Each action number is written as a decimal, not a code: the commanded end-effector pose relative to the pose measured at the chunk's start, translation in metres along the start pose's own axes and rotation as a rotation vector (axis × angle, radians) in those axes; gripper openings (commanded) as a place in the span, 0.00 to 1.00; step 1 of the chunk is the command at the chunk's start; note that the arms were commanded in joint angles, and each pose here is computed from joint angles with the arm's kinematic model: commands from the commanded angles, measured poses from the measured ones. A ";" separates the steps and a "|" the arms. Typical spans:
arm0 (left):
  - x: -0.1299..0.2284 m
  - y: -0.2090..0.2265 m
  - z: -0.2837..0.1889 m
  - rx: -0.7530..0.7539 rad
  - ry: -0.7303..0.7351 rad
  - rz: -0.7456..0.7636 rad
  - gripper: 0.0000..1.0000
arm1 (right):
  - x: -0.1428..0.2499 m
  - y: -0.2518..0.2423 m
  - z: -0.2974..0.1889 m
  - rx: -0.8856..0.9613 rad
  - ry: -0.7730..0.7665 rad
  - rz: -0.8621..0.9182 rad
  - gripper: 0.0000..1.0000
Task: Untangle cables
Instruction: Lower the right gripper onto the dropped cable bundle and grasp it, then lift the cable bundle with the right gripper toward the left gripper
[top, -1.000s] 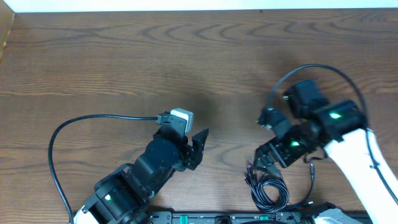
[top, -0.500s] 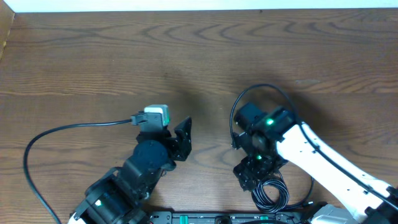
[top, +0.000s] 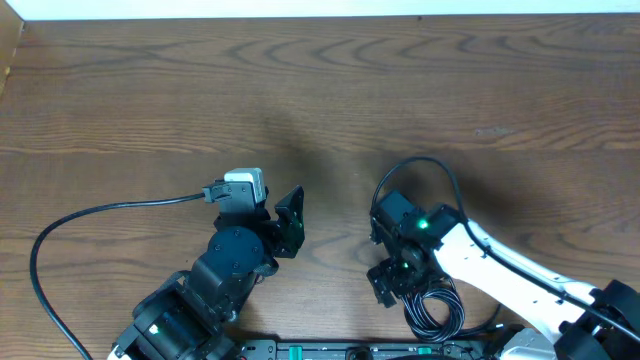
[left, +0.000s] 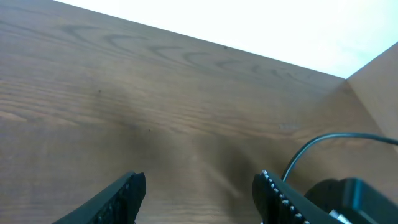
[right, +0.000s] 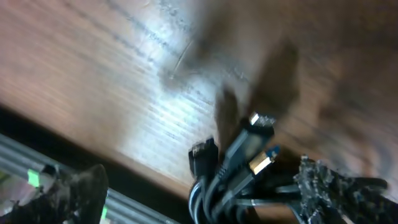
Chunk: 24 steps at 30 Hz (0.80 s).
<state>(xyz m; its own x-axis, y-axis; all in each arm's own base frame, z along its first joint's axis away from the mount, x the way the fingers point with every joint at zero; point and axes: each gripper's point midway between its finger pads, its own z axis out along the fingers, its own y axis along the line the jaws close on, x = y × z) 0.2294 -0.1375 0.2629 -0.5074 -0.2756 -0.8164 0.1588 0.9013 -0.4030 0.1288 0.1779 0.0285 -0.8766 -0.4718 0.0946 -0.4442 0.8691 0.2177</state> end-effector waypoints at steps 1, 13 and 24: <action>-0.006 0.002 -0.002 -0.014 -0.022 -0.018 0.59 | 0.007 -0.002 0.012 0.004 0.009 0.067 0.91; -0.005 0.003 -0.002 -0.015 -0.020 -0.017 0.59 | -0.004 -0.001 0.023 -0.021 -0.058 0.068 0.11; 0.014 0.002 -0.002 0.002 0.069 -0.004 0.59 | -0.110 0.016 -0.033 -0.094 -0.445 0.040 0.07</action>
<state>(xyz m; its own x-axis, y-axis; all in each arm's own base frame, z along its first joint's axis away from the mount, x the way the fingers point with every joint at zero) 0.2239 -0.1352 0.2505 -0.5494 -0.2506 -0.7971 0.1455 0.9107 -0.3866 0.1913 0.2278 0.0313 -0.9076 -0.3608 -0.2144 -0.4137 0.8551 0.3124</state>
